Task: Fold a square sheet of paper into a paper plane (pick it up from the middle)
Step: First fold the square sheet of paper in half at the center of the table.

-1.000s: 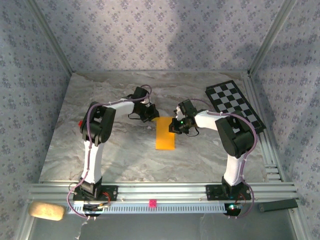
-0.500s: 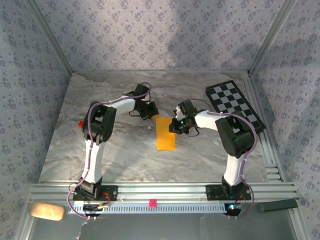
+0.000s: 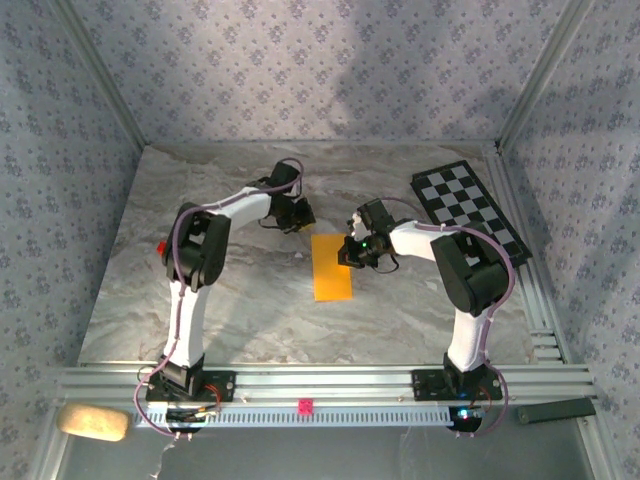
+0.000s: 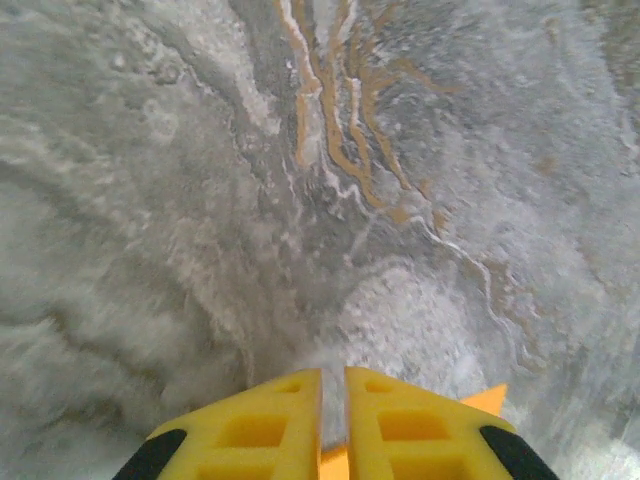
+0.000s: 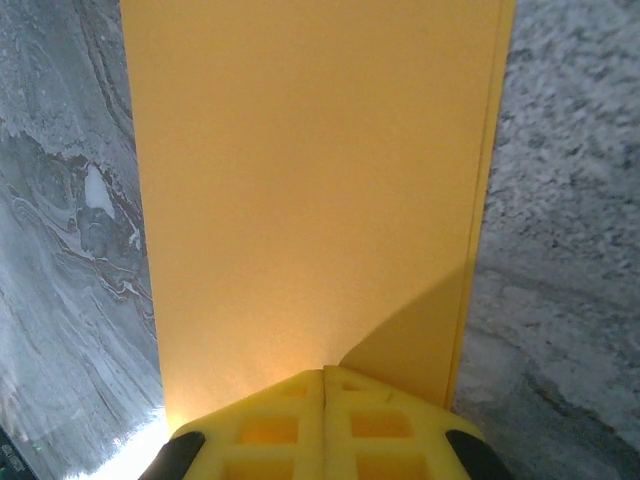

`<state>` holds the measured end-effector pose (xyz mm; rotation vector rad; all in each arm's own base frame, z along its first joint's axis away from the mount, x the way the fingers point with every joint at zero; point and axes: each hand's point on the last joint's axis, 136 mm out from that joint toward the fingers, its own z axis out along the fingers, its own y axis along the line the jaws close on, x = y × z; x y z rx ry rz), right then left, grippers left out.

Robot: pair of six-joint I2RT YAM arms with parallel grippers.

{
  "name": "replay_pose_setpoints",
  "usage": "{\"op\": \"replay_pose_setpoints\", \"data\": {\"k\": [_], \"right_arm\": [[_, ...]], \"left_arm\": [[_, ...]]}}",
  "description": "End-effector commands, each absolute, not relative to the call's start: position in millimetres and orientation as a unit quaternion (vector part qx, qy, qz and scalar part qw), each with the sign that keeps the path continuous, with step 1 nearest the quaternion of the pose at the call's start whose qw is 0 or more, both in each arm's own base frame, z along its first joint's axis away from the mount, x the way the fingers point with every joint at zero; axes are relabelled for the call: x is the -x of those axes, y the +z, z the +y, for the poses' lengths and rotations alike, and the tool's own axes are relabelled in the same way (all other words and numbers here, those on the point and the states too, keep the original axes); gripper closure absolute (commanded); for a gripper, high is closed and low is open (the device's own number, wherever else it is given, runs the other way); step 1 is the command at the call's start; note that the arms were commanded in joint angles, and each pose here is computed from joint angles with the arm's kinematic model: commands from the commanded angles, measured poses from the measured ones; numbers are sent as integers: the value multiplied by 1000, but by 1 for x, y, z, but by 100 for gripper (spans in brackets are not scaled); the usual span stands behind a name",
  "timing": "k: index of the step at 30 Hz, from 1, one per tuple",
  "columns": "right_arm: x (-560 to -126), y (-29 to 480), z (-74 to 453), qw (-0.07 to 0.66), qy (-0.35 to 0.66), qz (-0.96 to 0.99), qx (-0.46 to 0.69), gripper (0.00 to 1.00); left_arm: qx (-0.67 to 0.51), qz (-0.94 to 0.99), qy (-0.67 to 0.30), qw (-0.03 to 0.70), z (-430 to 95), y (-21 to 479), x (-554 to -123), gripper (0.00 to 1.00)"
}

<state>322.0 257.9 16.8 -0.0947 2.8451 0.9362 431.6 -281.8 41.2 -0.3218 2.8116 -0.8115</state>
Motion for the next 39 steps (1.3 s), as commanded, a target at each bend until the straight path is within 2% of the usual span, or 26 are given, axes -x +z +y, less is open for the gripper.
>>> {"op": "replay_pose_setpoints", "data": {"k": [1,6,16,22,29,39], "right_arm": [[-267,-38,208,-39,195,980,-12,100],[-270,-37,206,-34,195,980,-21,100],[-268,-38,205,-35,193,980,-26,100],[-268,-39,204,-36,190,981,-26,100],[-266,-41,202,-38,186,981,-25,100],[-267,-41,204,-37,188,981,-25,100]], "left_arm": [[61,941,-303,135,-285,90,-419,86],[32,914,-398,66,-308,92,-369,86],[3,898,-440,-19,-332,64,-291,86],[-2,907,-419,-34,-331,38,-263,86],[2,925,-375,-57,-305,3,-232,85],[-50,933,-354,-45,-288,21,-207,84]]}}
